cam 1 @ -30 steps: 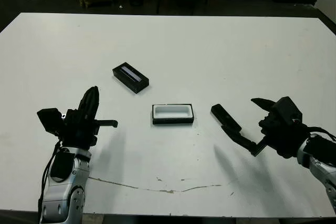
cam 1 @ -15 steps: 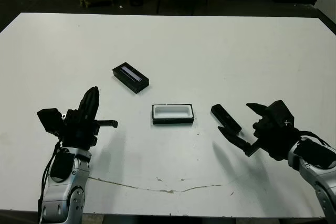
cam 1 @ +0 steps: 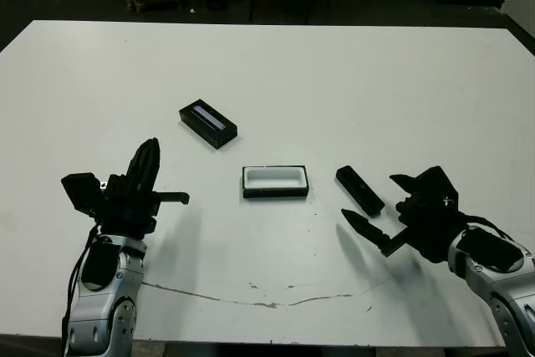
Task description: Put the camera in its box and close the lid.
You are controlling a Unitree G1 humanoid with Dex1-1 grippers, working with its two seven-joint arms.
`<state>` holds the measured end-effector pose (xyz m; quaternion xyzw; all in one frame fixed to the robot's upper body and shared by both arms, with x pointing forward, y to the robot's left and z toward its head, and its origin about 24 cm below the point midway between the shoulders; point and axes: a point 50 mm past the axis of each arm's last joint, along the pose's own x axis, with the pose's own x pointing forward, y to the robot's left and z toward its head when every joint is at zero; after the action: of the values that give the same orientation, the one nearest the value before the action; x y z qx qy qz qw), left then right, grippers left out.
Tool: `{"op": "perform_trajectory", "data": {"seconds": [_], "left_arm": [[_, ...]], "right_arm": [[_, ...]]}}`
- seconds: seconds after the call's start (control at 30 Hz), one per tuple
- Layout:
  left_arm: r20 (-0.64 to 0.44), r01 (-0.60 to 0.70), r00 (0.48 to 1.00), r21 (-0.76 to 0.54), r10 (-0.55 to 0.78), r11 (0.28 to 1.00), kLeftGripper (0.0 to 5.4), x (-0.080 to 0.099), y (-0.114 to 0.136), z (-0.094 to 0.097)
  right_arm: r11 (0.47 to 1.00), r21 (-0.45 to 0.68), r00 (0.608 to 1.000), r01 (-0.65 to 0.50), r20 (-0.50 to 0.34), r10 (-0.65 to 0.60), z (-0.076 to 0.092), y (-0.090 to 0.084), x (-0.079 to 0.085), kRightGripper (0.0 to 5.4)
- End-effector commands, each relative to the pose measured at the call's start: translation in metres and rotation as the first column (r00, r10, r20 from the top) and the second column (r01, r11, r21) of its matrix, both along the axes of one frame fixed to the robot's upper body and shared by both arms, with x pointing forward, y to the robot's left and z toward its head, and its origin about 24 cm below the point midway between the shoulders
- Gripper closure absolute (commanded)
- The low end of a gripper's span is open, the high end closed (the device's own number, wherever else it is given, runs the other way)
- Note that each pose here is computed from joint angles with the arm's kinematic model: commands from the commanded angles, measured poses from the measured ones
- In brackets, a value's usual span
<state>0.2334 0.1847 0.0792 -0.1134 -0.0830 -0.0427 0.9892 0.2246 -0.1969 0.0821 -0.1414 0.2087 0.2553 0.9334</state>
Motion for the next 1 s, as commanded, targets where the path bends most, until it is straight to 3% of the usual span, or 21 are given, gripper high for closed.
{"op": "perform_trajectory", "data": {"seconds": [0.03,0.4,0.67,0.77,1.0], "left_arm": [[-0.047,-0.011,0.999,0.007,0.012,1.0,5.4,-0.003,0.002,-0.006],[-0.043,-0.009,0.999,0.007,0.009,1.0,5.4,-0.003,0.002,-0.006],[-0.042,-0.007,0.999,0.002,0.007,1.0,5.4,-0.003,0.002,-0.007],[-0.048,-0.015,0.999,0.011,0.016,1.0,5.4,-0.004,0.001,-0.007],[-0.047,-0.014,0.999,0.018,0.015,1.0,5.4,-0.004,0.001,-0.007]], "right_arm": [[1.0,-0.021,0.999,0.011,-0.035,-0.012,-0.008,-0.004,0.0,0.02],[0.999,-0.012,0.995,0.039,-0.092,-0.04,-0.023,-0.01,0.004,0.02],[1.0,-0.008,0.996,0.027,-0.088,-0.028,-0.034,-0.01,0.004,0.02],[1.0,-0.007,0.995,0.028,-0.091,-0.029,-0.038,-0.009,0.003,0.37],[0.999,-0.041,0.995,0.033,-0.096,-0.036,-0.042,-0.006,0.002,1.96]]}}
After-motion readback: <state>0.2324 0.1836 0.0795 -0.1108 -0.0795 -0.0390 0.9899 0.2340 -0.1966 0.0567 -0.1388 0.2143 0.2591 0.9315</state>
